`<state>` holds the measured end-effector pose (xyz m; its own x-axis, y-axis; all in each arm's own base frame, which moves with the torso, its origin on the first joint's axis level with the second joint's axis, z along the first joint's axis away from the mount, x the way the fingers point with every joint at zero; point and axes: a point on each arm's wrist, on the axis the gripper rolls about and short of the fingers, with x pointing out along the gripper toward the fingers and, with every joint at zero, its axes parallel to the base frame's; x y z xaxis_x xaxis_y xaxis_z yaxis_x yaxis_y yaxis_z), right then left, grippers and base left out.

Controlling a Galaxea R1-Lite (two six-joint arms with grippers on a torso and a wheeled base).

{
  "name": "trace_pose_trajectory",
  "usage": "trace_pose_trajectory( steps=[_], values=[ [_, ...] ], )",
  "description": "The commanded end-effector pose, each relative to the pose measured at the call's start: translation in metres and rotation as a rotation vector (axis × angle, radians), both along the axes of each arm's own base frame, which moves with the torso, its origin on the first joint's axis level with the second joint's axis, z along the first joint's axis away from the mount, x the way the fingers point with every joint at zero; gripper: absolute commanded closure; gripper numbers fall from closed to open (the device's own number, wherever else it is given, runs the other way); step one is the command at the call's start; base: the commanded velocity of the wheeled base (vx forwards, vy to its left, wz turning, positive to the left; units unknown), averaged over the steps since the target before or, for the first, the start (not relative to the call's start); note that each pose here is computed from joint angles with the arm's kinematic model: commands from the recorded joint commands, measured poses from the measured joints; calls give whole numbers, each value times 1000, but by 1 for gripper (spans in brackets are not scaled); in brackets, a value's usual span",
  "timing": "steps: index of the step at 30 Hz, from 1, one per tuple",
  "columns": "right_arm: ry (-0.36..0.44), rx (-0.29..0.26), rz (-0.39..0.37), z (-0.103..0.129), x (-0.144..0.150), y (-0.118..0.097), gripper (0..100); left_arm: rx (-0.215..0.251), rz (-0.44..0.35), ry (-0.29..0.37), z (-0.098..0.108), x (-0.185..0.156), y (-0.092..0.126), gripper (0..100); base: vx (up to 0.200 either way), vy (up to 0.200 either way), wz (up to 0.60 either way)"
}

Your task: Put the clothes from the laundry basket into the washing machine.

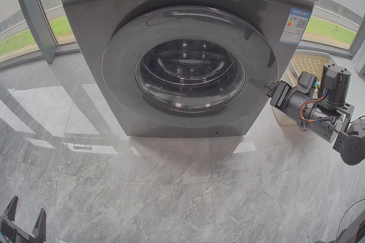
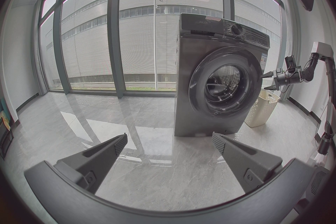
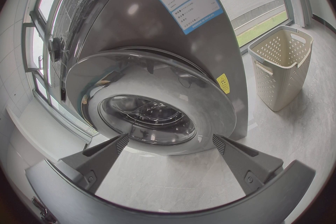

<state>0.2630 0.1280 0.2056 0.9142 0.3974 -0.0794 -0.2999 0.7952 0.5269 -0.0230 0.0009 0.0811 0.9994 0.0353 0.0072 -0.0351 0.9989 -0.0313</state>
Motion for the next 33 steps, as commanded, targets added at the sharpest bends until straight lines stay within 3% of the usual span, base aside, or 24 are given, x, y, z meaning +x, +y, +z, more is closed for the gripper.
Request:
trace_pose_trajectory(
  steps=[1,15,19,24,26,29,30,31,32,33],
  values=[
    [-24,11,4,7,-4,-1,0,-1,1,7,-5,1,0,0,200,0,0],
    [-114,9,-13,18,1,-3,0,0,0,7,-5,1,0,0,200,0,0],
    [-122,6,-61,21,2,-3,0,-1,0,7,-5,1,0,0,0,0,0],
    [-92,-16,-48,12,-8,-2,0,-1,0,7,-5,1,0,0,0,0,0],
    [-78,-42,-34,7,-15,-3,0,-1,0,7,-5,1,0,0,0,0,0],
    [-1,-243,127,-39,-60,-2,0,-1,0,7,-5,1,0,0,0,0,0],
    [5,-261,147,-43,-64,-2,0,-1,0,9,-5,1,0,0,0,0,0],
    [2,-340,263,-61,-94,-7,0,-1,0,7,-5,1,0,0,0,0,0],
    [2,-340,263,-61,-94,-7,0,-1,0,7,-5,1,0,0,0,0,0],
    [-10,-387,339,-76,-121,-17,0,-3,0,9,-5,1,0,0,0,0,0]
  ],
)
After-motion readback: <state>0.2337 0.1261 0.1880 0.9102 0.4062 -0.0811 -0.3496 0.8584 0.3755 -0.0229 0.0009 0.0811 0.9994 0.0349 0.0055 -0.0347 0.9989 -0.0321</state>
